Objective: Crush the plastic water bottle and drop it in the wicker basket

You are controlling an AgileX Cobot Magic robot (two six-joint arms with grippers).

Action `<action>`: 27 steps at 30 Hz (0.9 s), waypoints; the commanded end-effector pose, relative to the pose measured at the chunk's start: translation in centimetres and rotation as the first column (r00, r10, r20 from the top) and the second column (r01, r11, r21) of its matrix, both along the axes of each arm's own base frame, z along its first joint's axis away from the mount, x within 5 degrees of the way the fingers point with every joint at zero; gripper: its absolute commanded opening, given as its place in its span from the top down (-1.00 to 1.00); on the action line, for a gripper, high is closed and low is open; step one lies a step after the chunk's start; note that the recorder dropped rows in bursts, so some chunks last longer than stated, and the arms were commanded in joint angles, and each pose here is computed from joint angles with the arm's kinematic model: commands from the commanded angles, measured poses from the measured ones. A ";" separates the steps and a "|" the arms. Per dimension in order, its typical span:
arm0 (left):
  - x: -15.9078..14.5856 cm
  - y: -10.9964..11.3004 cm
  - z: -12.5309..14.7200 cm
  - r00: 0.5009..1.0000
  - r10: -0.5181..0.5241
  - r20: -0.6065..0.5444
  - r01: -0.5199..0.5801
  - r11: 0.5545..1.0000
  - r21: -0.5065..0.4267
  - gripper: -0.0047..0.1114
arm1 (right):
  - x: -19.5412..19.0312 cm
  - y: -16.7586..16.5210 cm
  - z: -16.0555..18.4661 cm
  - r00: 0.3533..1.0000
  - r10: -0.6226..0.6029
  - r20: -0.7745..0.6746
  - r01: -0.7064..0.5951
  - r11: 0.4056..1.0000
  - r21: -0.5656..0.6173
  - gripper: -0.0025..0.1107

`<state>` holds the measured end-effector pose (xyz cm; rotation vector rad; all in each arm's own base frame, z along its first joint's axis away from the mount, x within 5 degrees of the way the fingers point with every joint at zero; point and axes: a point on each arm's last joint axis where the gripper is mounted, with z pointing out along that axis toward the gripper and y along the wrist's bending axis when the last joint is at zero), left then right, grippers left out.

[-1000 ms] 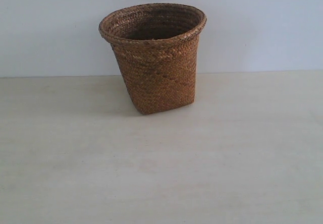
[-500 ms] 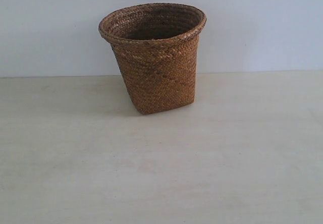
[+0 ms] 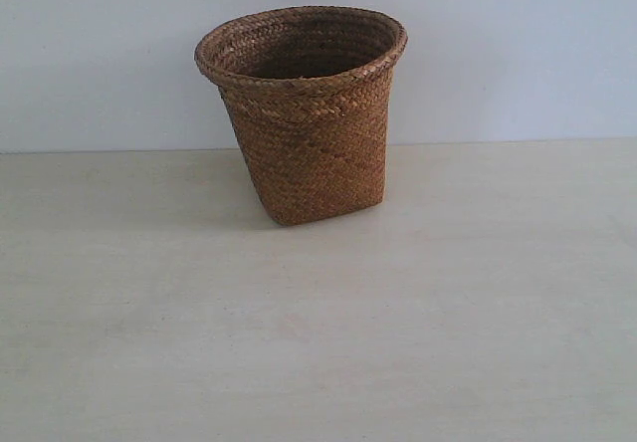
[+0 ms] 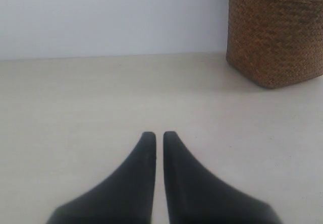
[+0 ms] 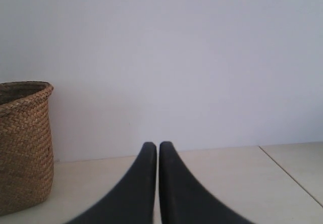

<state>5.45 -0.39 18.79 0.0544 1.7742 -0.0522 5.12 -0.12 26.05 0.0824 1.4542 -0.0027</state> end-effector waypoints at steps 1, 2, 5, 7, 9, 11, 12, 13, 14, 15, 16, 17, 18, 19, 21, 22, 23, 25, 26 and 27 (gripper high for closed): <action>0.0 0.0 -0.1 1.000 0.005 -0.003 -0.005 1.000 -0.015 0.84 | 0.0 -0.1 0.0 1.000 -0.008 0.008 0.008 1.000 0.004 0.96; 0.0 0.0 -0.1 1.000 0.005 -0.003 -0.005 1.000 -0.015 0.84 | 0.0 -0.1 0.0 1.000 -0.008 0.008 0.008 1.000 0.004 0.96; 0.0 0.0 -0.1 1.000 0.005 -0.003 -0.005 1.000 -0.015 0.84 | 0.0 -0.1 0.0 1.000 -0.008 0.008 0.008 1.000 0.004 0.96; 0.0 0.0 -0.1 1.000 0.005 -0.003 -0.005 1.000 -0.015 0.84 | 0.0 0.0 -0.1 1.000 -0.005 0.005 0.005 1.000 0.012 0.96; 0.0 0.0 -0.1 1.000 0.005 -0.003 -0.005 1.000 -0.015 0.84 | 0.0 0.0 -0.1 1.000 0.000 -0.004 0.000 1.000 0.017 0.96; 0.0 0.0 -0.1 1.000 0.005 -0.003 -0.005 1.000 -0.015 0.84 | 0.0 0.0 -0.2 1.000 0.003 -0.011 -0.003 1.000 0.017 0.96; 0.0 0.0 -0.1 1.000 0.005 -0.003 -0.005 1.000 -0.015 0.84 | 0.0 0.0 -0.2 1.000 0.004 -0.014 -0.004 1.000 0.017 0.96; 0.0 0.0 -0.1 1.000 0.005 -0.003 -0.005 1.000 -0.015 0.84 | 0.0 0.1 -0.3 1.000 0.006 -0.020 -0.006 1.000 0.015 0.96; 0.0 0.0 -0.1 1.000 0.005 -0.003 -0.005 1.000 -0.015 0.84 | 0.0 0.1 -0.3 1.000 0.008 -0.028 -0.008 1.000 0.010 0.96; 0.0 0.0 -0.1 1.000 0.005 -0.003 -0.005 1.000 -0.015 0.84 | 0.1 0.1 -0.5 0.999 0.010 -0.046 -0.010 1.000 0.005 0.96; 0.0 0.0 -0.1 1.000 0.005 -0.003 -0.005 1.000 -0.015 0.84 | 0.1 0.1 -0.7 0.998 0.007 -0.065 -0.007 1.000 0.011 0.96; 0.0 0.0 -0.1 1.000 0.005 -0.003 -0.005 1.000 -0.015 0.84 | 0.1 0.0 -0.8 0.997 0.003 -0.079 -0.001 1.000 0.024 0.96; 0.0 0.0 -0.1 1.000 0.005 -0.003 -0.005 1.000 -0.015 0.84 | 0.1 -0.1 -1.0 0.995 -0.005 -0.097 0.010 0.999 0.049 0.96; 0.0 0.0 -0.1 1.000 0.005 -0.003 -0.005 1.000 -0.015 0.84 | 0.1 -0.1 -1.1 0.994 -0.010 -0.107 0.017 0.998 0.060 0.96; 0.0 0.0 -0.1 1.000 0.005 -0.003 -0.005 1.000 -0.015 0.84 | 0.1 -0.2 -1.2 0.993 -0.020 -0.115 0.027 0.998 0.056 0.96; 0.0 0.0 -0.1 1.000 0.005 -0.003 -0.005 1.000 -0.015 0.84 | 0.0 -0.2 -1.2 0.993 -0.022 -0.116 0.028 0.998 0.050 0.96; 0.0 0.0 -0.1 1.000 0.005 -0.003 -0.005 1.000 -0.015 0.84 | 0.1 -0.3 -1.3 0.992 -0.024 -0.122 0.029 0.999 0.046 0.96; 0.0 0.0 -0.1 1.000 0.005 -0.003 -0.005 1.000 -0.015 0.84 | 0.3 -0.3 -2.3 0.989 -0.027 -0.147 0.033 0.999 0.039 0.96; 0.0 0.0 -0.1 1.000 0.005 -0.003 -0.005 1.000 -0.015 0.84 | 0.3 -0.3 -2.7 0.987 -0.027 -0.156 0.034 0.999 0.038 0.96; 0.0 0.0 -0.1 1.000 0.005 -0.003 -0.005 1.000 -0.015 0.84 | 0.4 -0.3 -3.4 0.985 -0.028 -0.170 0.035 0.999 0.037 0.96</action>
